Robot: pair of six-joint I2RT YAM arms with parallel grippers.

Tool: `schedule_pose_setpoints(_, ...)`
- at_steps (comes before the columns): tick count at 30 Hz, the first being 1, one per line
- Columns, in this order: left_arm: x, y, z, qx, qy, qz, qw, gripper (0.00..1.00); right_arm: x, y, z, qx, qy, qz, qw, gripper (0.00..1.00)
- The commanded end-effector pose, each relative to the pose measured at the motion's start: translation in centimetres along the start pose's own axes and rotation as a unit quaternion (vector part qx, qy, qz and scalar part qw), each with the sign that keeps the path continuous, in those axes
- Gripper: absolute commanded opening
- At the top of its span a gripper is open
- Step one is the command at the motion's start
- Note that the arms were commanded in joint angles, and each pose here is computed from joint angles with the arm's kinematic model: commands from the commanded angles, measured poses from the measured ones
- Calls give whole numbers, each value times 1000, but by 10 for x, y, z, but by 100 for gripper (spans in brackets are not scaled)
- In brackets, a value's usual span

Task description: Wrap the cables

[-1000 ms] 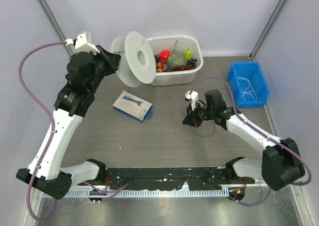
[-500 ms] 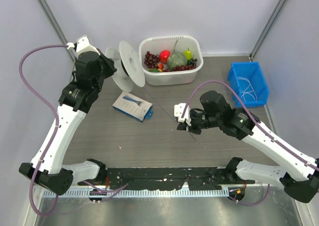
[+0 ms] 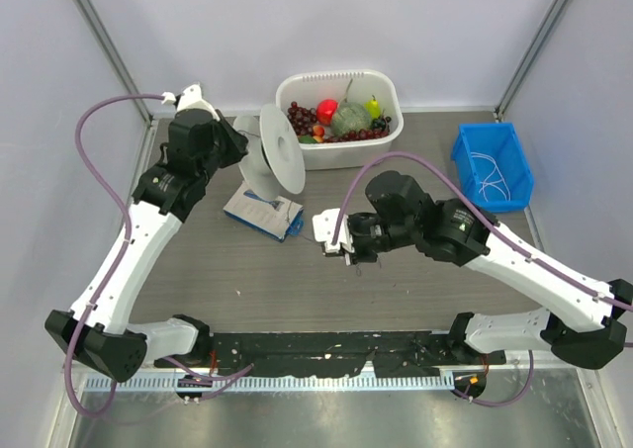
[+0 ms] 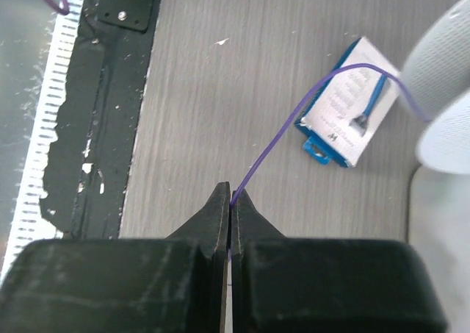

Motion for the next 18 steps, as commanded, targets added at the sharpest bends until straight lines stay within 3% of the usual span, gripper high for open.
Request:
schedule_pose_setpoints(1,-5,-24,-5,-3,13,-64,998,0,-14,-32,28,-45,-19,-52,997,1)
schedule_pose_setpoints(10,-11,-32,-72,79,123,-116,982,0,-20,-69,48,-55,-26,-119,991,1)
schedule_pose_setpoints(18,-46,-33,-128,184,260,-214,923,0,-40,-110,38,-52,12,-218,974,1)
Point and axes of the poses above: each gripper's point midway between its finger pads, its own x axis out along the fingers, its own y axis along the line the jaws close on, z = x × y, the point moved 2 cm from there along -x, back along the fingers, and after that the axes turned 12 degrees about -x, right-handed, at the moved point
